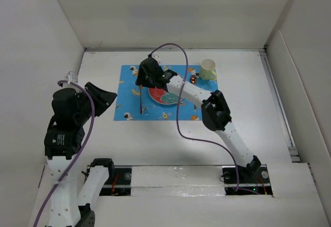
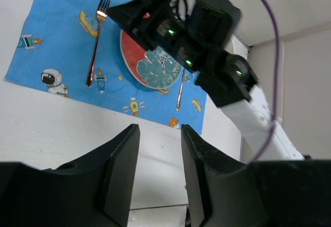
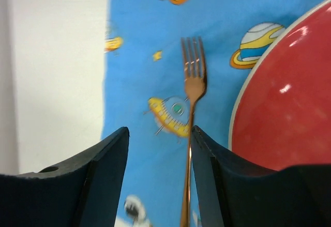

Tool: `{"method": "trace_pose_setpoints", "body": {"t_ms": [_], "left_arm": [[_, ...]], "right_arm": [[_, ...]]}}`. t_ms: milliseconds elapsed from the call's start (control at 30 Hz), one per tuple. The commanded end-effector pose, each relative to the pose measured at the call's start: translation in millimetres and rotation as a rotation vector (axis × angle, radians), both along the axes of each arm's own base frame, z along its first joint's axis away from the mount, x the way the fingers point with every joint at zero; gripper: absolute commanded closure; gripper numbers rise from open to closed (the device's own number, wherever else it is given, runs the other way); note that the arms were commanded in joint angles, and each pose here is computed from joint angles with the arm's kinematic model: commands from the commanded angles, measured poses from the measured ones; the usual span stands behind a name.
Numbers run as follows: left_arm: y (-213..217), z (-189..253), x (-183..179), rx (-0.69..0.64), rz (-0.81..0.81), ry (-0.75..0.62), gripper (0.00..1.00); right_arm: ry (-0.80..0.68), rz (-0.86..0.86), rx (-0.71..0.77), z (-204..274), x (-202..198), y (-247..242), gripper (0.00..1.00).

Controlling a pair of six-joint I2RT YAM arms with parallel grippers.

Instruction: Set the dinner table for one person

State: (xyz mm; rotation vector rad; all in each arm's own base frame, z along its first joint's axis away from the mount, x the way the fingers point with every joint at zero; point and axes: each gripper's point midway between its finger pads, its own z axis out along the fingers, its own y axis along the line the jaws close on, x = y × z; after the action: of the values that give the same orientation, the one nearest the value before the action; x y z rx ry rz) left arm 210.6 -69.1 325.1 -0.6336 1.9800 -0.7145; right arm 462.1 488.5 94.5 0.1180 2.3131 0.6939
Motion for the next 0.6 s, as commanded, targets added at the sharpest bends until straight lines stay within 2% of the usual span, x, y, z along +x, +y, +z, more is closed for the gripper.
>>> {"method": "trace_pose_setpoints", "body": {"t_ms": [0,33,67,167,200,233,267,300,333,367,400,467,500,533,567], "left_arm": [[-0.7,17.6,17.0,-0.003,0.001,-0.082,0.64],[-1.3,16.5,20.9,-0.008,0.000,-0.085,0.62],[-3.6,17.7,23.2,-0.020,-0.009,-0.093,0.60],[-8.3,32.1,37.3,-0.034,-0.027,-0.156,0.50],[-11.2,42.1,42.2,-0.039,-0.037,-0.194,0.44],[-14.5,50.1,49.4,-0.041,-0.049,-0.213,0.36],[-17.8,57.8,53.3,-0.043,-0.070,-0.236,0.23],[-18.8,70.5,57.9,-0.040,-0.078,-0.282,0.01],[-19.3,84.3,64.9,-0.039,-0.081,-0.306,0.01],[-17.9,101.6,72.4,-0.035,-0.071,-0.340,0.01],[-17.3,109.4,75.0,-0.027,-0.071,-0.355,0.01],[-14.9,124.8,77.9,-0.022,-0.056,-0.381,0.01],[-13.0,129.1,77.7,-0.015,-0.047,-0.381,0.01],[-10.1,141.6,78.5,-0.005,-0.032,-0.401,0.01],[-8.2,143.9,79.6,0.002,-0.022,-0.404,0.01]], "right_arm": [[-0.250,0.092,0.156,160.4,-11.2,-12.4,0.44],[-0.271,0.116,0.158,174.3,-20.0,-18.7,0.44],[-0.334,0.152,0.207,225.5,-39.3,-31.5,0.44],[-0.374,0.167,0.127,241.9,-62.1,-71.1,0.45],[-0.445,0.161,0.130,283.0,-77.9,-99.0,0.44],[-0.454,0.165,0.105,288.7,-85.1,-117.1,0.00],[-0.432,0.143,0.063,278.3,-89.7,-136.4,0.00],[-0.485,0.107,0.093,315.7,-109.0,-168.9,0.00],[-0.483,0.051,0.077,320.8,-113.6,-198.3,0.00],[-0.510,-0.080,0.046,321.4,-125.3,-250.0,0.00],[-0.629,-0.149,0.125,366.6,-154.7,-289.7,0.00],[-0.665,-0.242,0.124,371.8,-158.3,-323.7,0.00],[-0.663,-0.297,0.113,359.3,-163.4,-344.1,0.00],[-0.729,-0.357,0.154,378.9,-189.2,-374.3,0.00],[-0.744,-0.449,0.131,377.6,-191.6,-401.4,0.00]]}}
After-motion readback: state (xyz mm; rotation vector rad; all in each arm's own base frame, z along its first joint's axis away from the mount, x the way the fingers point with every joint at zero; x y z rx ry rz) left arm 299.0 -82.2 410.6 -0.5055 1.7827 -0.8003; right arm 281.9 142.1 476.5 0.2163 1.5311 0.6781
